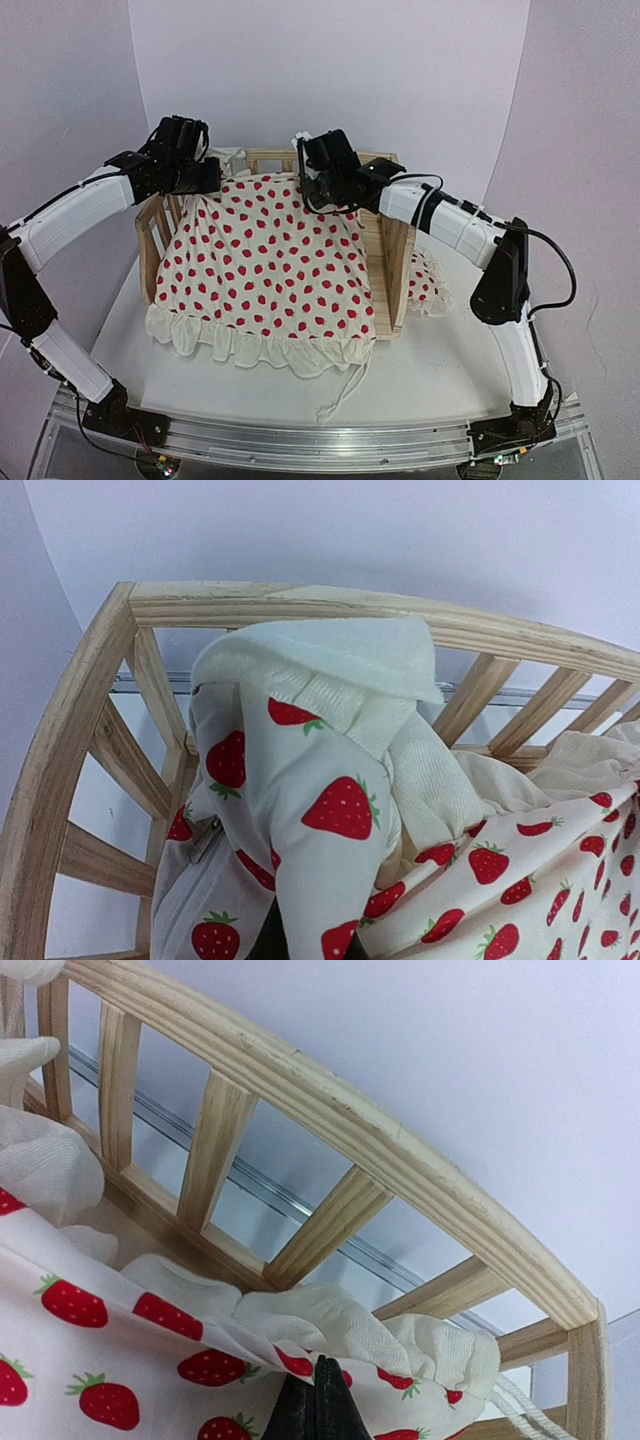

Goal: Set up the pet bed

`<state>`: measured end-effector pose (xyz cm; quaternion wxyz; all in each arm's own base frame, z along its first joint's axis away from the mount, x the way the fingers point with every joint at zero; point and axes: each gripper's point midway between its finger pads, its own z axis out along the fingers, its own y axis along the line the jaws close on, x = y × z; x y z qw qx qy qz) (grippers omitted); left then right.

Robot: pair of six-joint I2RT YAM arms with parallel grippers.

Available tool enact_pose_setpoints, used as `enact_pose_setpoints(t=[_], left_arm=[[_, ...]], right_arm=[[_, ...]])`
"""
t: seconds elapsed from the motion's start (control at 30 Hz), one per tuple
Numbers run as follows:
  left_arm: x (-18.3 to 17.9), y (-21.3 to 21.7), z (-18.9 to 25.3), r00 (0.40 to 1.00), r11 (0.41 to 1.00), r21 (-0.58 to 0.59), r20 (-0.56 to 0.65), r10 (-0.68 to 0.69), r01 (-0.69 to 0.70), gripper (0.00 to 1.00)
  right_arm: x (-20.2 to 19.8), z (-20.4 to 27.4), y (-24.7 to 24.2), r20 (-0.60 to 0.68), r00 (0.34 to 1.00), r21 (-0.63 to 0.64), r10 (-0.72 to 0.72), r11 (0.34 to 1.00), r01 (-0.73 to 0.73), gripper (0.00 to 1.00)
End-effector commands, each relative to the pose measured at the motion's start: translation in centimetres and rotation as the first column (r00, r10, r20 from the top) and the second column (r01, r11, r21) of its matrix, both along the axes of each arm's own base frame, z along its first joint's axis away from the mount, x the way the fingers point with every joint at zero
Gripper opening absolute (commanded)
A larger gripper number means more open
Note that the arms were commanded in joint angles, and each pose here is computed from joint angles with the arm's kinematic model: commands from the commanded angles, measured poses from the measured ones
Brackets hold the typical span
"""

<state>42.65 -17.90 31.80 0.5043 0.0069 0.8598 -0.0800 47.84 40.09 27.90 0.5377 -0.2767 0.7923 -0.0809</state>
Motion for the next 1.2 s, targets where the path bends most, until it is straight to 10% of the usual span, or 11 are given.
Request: enact_pose_setpoints(t=[0.0, 0.47, 0.7, 0.8, 1.17], left_arm=[[2.5, 4.3, 1.7, 0.972, 0.969, 0.098, 0.081, 0.219, -0.227, 0.00], [8.0, 4.3, -5.2, 0.947, 0.920, 0.245, -0.016, 0.319, -0.306, 0.01], [6.2, 3.9, -1.5, 0.971, 0.949, 0.213, -0.001, 0.238, -0.232, 0.68], [3.8, 2.3, 3.0, 0.995, 0.990, 0.105, 0.032, 0.092, -0.095, 0.87], [-8.2, -8.4, 7.3, 0.904, 0.866, -0.276, 0.035, -0.425, 0.418, 0.98]], right_arm=[[3.1, 3.1, -4.6, 0.131, 0.976, -0.046, -0.174, 0.982, 0.181, 0.00], [7.7, 0.5, -3.9, 0.189, 0.980, -0.162, -0.070, 0.982, 0.101, 0.00], [5.2, 2.5, -5.2, 0.120, 0.992, -0.267, -0.033, 0.962, 0.064, 0.76], [1.1, 5.7, -6.2, 0.045, 0.999, -0.176, 0.001, 0.984, 0.007, 0.91], [-14.4, 7.8, -13.5, -0.297, 0.947, 0.199, 0.119, 0.978, -0.061, 0.98]])
